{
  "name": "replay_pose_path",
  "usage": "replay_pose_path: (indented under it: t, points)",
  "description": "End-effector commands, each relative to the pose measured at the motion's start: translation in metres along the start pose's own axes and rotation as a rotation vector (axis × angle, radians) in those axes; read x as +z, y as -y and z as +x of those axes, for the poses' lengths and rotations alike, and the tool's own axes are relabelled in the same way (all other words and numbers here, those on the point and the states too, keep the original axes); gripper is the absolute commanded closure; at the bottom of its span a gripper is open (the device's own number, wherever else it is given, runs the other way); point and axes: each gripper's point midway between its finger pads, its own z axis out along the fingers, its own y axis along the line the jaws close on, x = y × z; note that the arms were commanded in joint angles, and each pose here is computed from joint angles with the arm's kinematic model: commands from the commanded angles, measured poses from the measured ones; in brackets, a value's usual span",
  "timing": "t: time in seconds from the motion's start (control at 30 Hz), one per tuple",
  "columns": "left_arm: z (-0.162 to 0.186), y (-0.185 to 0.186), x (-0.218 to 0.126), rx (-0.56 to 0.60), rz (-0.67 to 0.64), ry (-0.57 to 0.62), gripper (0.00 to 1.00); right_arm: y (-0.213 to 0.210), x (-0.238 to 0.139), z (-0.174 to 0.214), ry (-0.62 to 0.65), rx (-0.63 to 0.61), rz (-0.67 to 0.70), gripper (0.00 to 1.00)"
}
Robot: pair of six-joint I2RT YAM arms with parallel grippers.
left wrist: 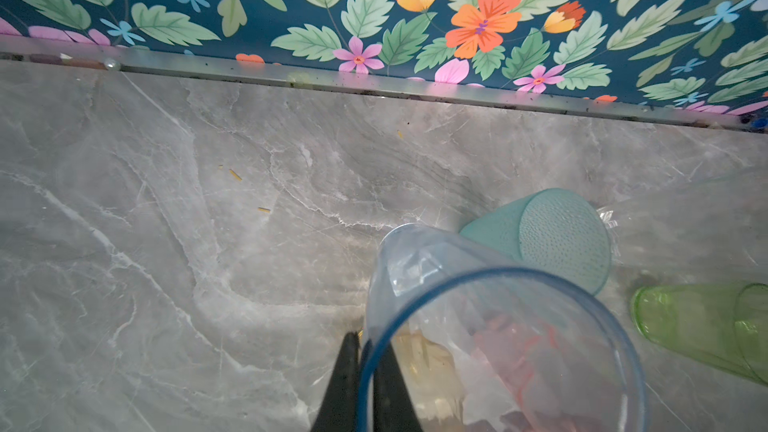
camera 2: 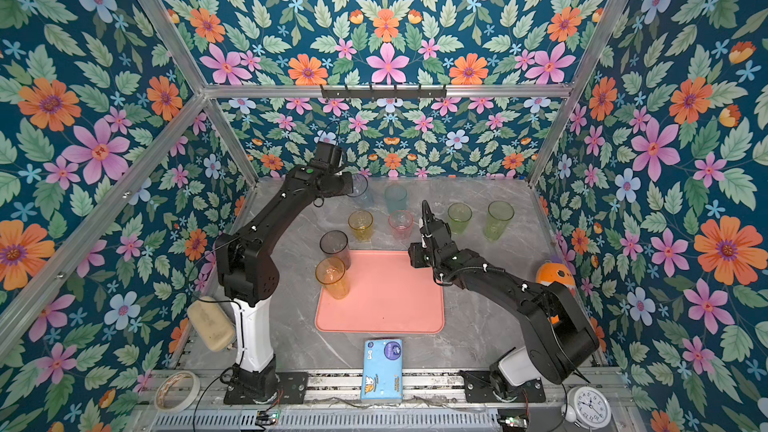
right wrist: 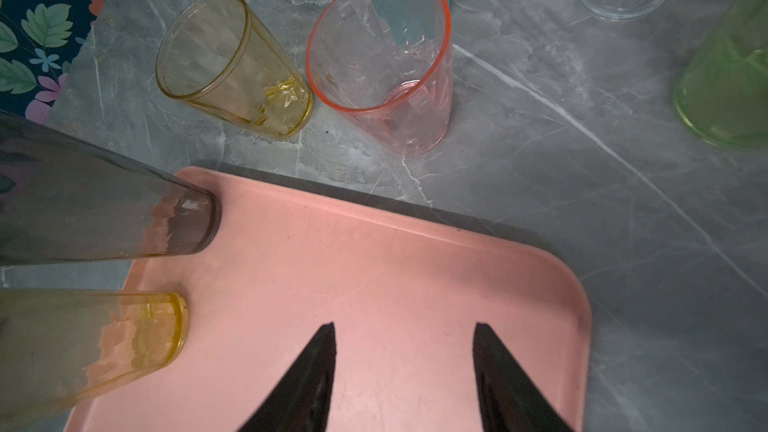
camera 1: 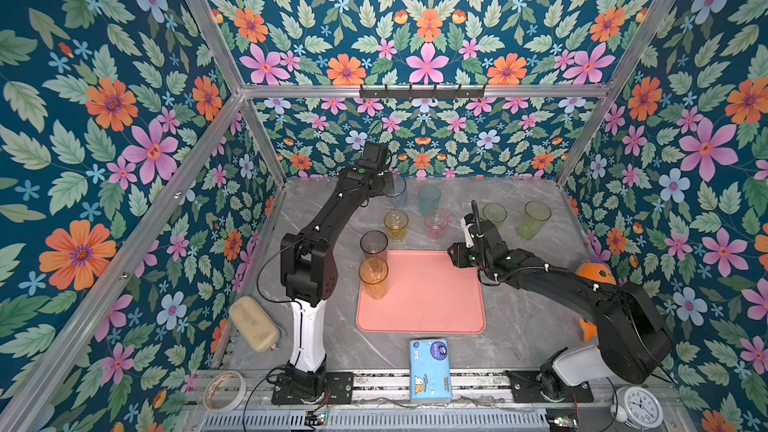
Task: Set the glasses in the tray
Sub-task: 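Lift the clear blue-rimmed cup with the left gripper and carry it toward the tray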
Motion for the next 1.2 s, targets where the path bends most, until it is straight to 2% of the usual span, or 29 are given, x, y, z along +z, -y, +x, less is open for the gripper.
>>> replay_pose_path:
  t: [0.0,0.3,0.77,0.93,1.17]
  points:
    - [-0.011,-0.003,-0.019,0.001,-0.009,0.040,1.00,-0.002,-0.001,-0.006,0.019,0.012,-0.003,0.46]
    - [-0.009,-0.019,-0.052,0.011,-0.061,0.046,1.00,-0.003,-0.002,-0.005,0.014,0.015,-0.007,0.46]
    - [0.008,-0.069,-0.097,-0.011,-0.168,0.032,1.00,-0.003,-0.002,-0.005,0.011,0.019,-0.009,0.46]
    - [0.022,-0.089,-0.117,-0.030,-0.199,0.033,1.00,-0.003,-0.002,-0.005,0.010,0.018,-0.010,0.46]
    - [0.061,-0.112,-0.148,-0.039,-0.250,-0.022,1.00,-0.002,0.002,-0.004,0.004,0.018,-0.003,0.46]
